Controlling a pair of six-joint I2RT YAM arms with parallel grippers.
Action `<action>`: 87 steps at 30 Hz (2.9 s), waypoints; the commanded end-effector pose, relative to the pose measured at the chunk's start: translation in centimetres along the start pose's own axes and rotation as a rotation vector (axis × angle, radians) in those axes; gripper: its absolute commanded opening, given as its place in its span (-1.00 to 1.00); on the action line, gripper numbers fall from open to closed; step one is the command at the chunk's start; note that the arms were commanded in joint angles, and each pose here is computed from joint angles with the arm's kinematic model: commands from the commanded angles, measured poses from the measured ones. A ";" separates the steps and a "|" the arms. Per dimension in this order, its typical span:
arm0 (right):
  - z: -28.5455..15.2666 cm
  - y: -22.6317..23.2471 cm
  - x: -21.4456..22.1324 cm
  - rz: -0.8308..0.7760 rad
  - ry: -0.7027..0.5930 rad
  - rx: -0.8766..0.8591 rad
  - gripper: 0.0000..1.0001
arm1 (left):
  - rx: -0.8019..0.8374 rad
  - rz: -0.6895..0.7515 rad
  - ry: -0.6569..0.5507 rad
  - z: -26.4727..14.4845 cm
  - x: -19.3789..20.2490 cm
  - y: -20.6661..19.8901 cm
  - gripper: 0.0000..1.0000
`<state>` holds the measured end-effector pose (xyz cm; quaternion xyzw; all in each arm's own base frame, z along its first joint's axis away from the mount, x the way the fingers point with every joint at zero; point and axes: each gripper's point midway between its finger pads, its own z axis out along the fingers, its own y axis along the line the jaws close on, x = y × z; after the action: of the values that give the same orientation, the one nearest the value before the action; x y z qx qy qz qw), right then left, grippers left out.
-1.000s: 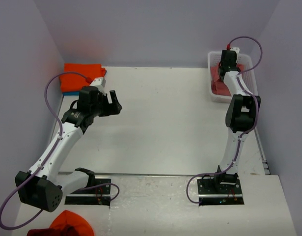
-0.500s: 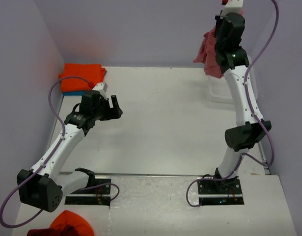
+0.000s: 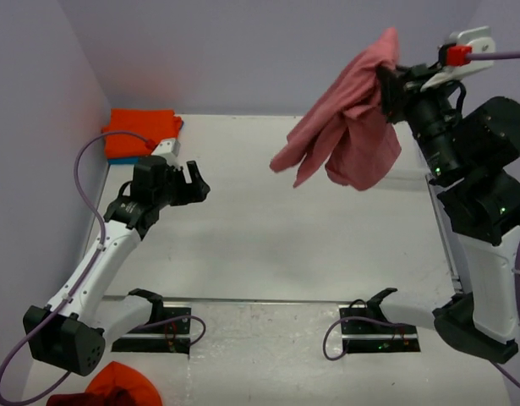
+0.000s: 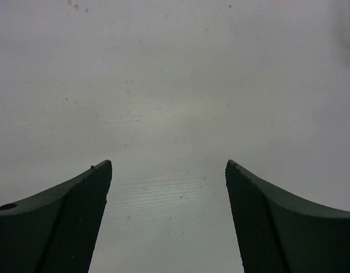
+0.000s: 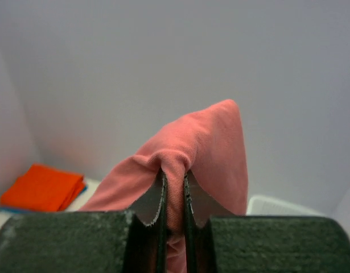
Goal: Fold and stack the t-shirts
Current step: Move the tshirt to the center of the board, then flatten out the tshirt
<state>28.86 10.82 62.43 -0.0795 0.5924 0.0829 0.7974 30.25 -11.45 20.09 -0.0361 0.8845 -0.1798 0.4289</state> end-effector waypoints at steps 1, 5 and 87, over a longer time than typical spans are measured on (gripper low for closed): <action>-1.0 4.4 8.5 0.065 0.209 -0.181 -0.54 | 0.070 -0.012 -0.093 -1.6 -2.7 -2.0 0.62; 2.6 5.0 13.4 0.016 0.309 -0.173 0.47 | 0.097 -0.007 -0.132 -2.7 -4.0 -2.8 0.60; -14.0 1.4 30.8 0.256 0.676 0.050 0.98 | -0.070 0.322 0.211 -6.8 9.8 -11.6 -1.00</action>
<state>23.83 9.32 29.55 -0.0116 0.8270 0.1192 0.5493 15.96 -28.61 21.32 0.1259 0.9077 -0.2066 0.3429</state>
